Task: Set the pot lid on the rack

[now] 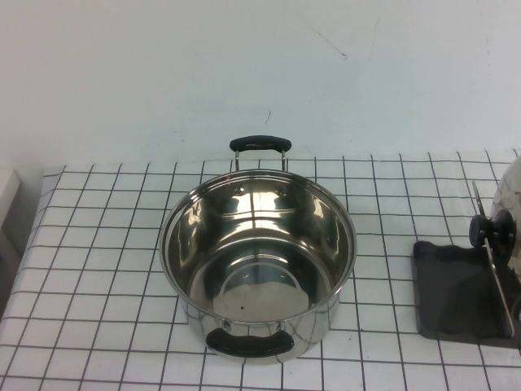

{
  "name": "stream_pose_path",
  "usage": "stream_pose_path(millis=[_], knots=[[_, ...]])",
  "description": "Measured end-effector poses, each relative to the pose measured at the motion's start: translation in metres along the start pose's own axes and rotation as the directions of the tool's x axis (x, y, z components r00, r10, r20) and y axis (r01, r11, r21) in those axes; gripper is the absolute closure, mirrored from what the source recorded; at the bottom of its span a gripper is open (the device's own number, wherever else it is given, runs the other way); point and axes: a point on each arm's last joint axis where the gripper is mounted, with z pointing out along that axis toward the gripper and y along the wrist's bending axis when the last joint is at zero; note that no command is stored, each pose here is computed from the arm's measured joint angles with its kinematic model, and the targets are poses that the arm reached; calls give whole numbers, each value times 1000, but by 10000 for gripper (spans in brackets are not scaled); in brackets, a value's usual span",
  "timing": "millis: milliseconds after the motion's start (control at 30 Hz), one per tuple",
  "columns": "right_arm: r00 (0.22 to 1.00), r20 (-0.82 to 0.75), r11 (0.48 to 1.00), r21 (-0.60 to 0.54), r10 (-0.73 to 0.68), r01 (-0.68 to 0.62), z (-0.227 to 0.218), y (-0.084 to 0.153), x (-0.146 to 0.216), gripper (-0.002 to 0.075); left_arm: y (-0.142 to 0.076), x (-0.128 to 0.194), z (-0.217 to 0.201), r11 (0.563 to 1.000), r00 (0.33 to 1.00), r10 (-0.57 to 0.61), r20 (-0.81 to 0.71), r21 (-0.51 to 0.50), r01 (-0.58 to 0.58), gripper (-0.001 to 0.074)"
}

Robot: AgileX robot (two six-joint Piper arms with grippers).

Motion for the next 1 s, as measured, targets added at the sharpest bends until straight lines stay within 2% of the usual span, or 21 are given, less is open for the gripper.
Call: stream_pose_path(millis=[233, 400, 533, 833, 1000], knots=[[1000, -2, 1000, 0, 0, 0, 0, 0, 0, 727, 9, 0, -1, 982, 996, -87, 7, -169, 87, 737], [1000, -2, 1000, 0, 0, 0, 0, 0, 0, 727, 12, 1, -2, 966, 991, -133, 13, -220, 132, 737], [1000, -2, 1000, 0, 0, 0, 0, 0, 0, 727, 11, 0, -2, 969, 990, -139, 14, -204, 139, 737], [1000, -2, 1000, 0, 0, 0, 0, 0, 0, 727, 3, 0, -1, 989, 992, -123, 9, -80, 123, 737], [1000, -2, 1000, 0, 0, 0, 0, 0, 0, 727, 2, 0, -1, 991, 992, -124, 7, -55, 124, 737]])
